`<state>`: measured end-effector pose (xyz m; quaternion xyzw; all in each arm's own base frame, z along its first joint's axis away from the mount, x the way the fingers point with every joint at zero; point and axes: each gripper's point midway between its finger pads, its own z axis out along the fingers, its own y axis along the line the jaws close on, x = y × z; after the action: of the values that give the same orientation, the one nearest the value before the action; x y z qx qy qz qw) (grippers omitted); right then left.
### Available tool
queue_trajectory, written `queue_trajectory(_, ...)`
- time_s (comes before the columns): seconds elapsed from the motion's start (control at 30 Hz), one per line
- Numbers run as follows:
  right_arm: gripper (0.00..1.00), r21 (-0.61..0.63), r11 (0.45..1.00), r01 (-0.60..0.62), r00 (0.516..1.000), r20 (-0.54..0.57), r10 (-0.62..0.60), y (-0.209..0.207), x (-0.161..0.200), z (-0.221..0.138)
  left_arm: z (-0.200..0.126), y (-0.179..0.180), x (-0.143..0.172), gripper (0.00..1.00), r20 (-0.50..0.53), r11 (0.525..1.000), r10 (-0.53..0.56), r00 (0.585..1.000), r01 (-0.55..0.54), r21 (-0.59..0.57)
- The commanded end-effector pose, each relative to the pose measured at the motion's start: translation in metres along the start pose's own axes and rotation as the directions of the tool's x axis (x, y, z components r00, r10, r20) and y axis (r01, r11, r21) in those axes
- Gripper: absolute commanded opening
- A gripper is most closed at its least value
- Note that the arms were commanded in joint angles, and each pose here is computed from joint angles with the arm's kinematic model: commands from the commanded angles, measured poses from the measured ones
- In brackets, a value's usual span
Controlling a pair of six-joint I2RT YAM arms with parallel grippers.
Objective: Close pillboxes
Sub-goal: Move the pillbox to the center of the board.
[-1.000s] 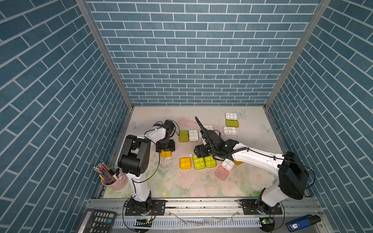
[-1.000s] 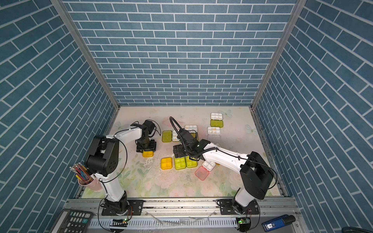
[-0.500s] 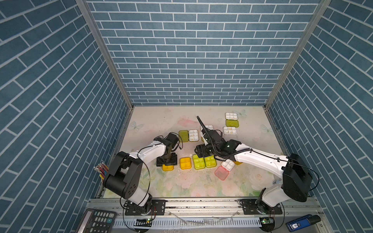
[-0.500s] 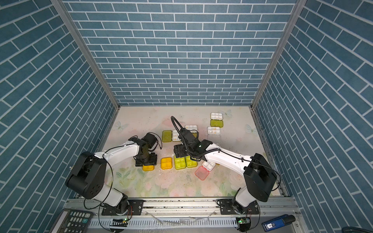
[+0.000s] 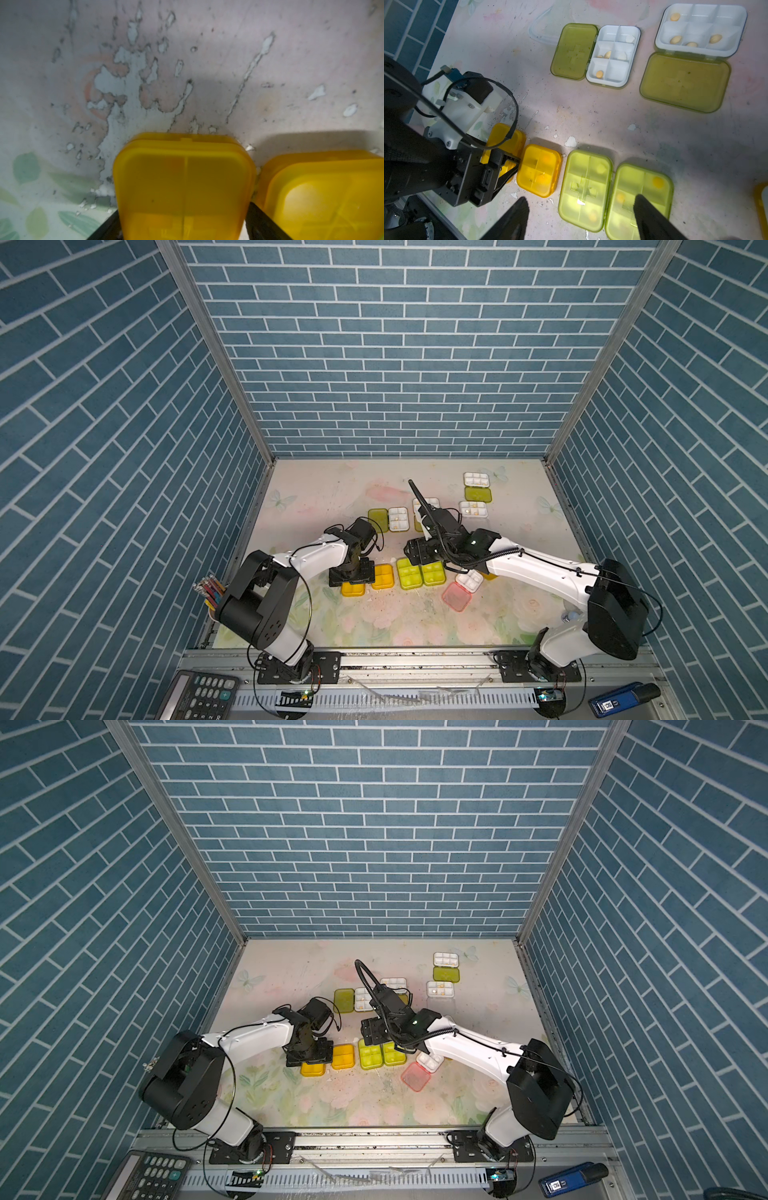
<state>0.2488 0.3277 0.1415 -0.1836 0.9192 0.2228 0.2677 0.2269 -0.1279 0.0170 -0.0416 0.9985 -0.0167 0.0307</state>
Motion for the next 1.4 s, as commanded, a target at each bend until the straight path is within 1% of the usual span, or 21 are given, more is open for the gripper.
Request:
queue_trajectory(0.0,0.81,0.022,1.0,-0.002,1.0,0.016,0.002,-0.006,-0.003,-0.008,-0.001,0.0,0.003,0.91,-0.012,1.0,-0.004,1.0,0.004,-0.004)
queue_trajectory(0.23,0.81,0.033,0.999,0.004,1.0,0.024,-0.005,-0.01,-0.006,-0.013,-0.017,0.002,0.0,0.96,0.018,1.0,0.003,1.0,-0.003,-0.005)
queue_trajectory(0.33,0.81,0.037,0.999,0.005,1.0,0.026,-0.006,-0.011,-0.007,-0.014,-0.027,0.002,-0.003,0.97,0.033,1.0,0.008,0.999,-0.008,-0.005)
queue_trajectory(0.47,0.81,0.046,0.999,0.011,1.0,0.029,-0.012,-0.013,-0.01,-0.017,-0.054,0.002,-0.013,0.97,0.088,1.0,0.027,0.996,-0.027,0.003)
queue_trajectory(0.57,0.82,0.061,0.998,0.013,0.999,0.034,-0.015,-0.016,-0.015,-0.018,-0.09,-0.003,-0.031,0.98,0.178,0.998,0.058,0.982,-0.063,0.023)
queue_trajectory(0.67,0.83,0.087,0.996,0.008,1.0,0.03,-0.011,-0.023,-0.02,-0.013,-0.134,-0.015,-0.061,1.0,0.312,0.992,0.084,0.946,-0.108,0.062)
queue_trajectory(0.73,0.84,0.113,0.994,0.008,1.0,0.023,-0.011,-0.028,-0.026,-0.007,-0.165,-0.021,-0.088,0.99,0.426,0.989,0.088,0.9,-0.129,0.068)
queue_trajectory(0.8,0.86,0.149,0.989,0.014,1.0,0.012,-0.016,-0.033,-0.032,0.001,-0.192,-0.024,-0.114,1.0,0.524,0.99,0.061,0.85,-0.117,0.073)
queue_trajectory(0.87,0.87,0.182,0.983,0.025,1.0,0.009,-0.028,-0.037,-0.041,0.009,-0.215,-0.03,-0.138,1.0,0.602,0.986,0.032,0.798,-0.125,0.112)
queue_trajectory(0.9,0.88,0.202,0.979,0.029,1.0,0.006,-0.031,-0.039,-0.046,0.014,-0.224,-0.034,-0.15,1.0,0.636,0.98,0.012,0.772,-0.136,0.147)
queue_trajectory(0.97,0.91,0.235,0.972,0.031,1.0,-0.006,-0.031,-0.042,-0.056,0.025,-0.236,-0.042,-0.171,0.99,0.674,0.954,-0.046,0.737,-0.167,0.247)
queue_trajectory(1.0,0.92,0.248,0.968,0.03,1.0,-0.011,-0.028,-0.044,-0.06,0.03,-0.236,-0.043,-0.179,0.97,0.678,0.943,-0.085,0.73,-0.16,0.291)
queue_trajectory(1.07,0.94,0.251,0.968,0.028,0.999,-0.029,-0.021,-0.044,-0.066,0.043,-0.225,-0.042,-0.194,0.92,0.664,0.921,-0.168,0.729,-0.124,0.369)
queue_trajectory(1.1,0.94,0.253,0.967,0.028,0.999,-0.038,-0.019,-0.045,-0.069,0.05,-0.217,-0.038,-0.198,0.91,0.651,0.915,-0.205,0.731,-0.094,0.393)
queue_trajectory(1.13,0.94,0.255,0.967,0.026,0.999,-0.05,-0.014,-0.045,-0.072,0.055,-0.206,-0.035,-0.202,0.9,0.629,0.904,-0.236,0.741,-0.069,0.421)
queue_trajectory(1.2,0.95,0.253,0.967,0.026,0.998,-0.067,-0.01,-0.043,-0.077,0.066,-0.186,-0.025,-0.204,0.88,0.557,0.878,-0.284,0.78,-0.021,0.478)
queue_trajectory(1.27,0.96,0.247,0.969,0.022,0.997,-0.072,-0.005,-0.042,-0.085,0.078,-0.17,-0.017,-0.206,0.86,0.448,0.82,-0.365,0.816,0.054,0.569)
queue_trajectory(1.37,0.96,0.247,0.969,0.015,0.995,-0.104,0.011,-0.044,-0.09,0.095,-0.148,-0.002,-0.21,0.84,0.322,0.742,-0.472,0.82,0.173,0.647)
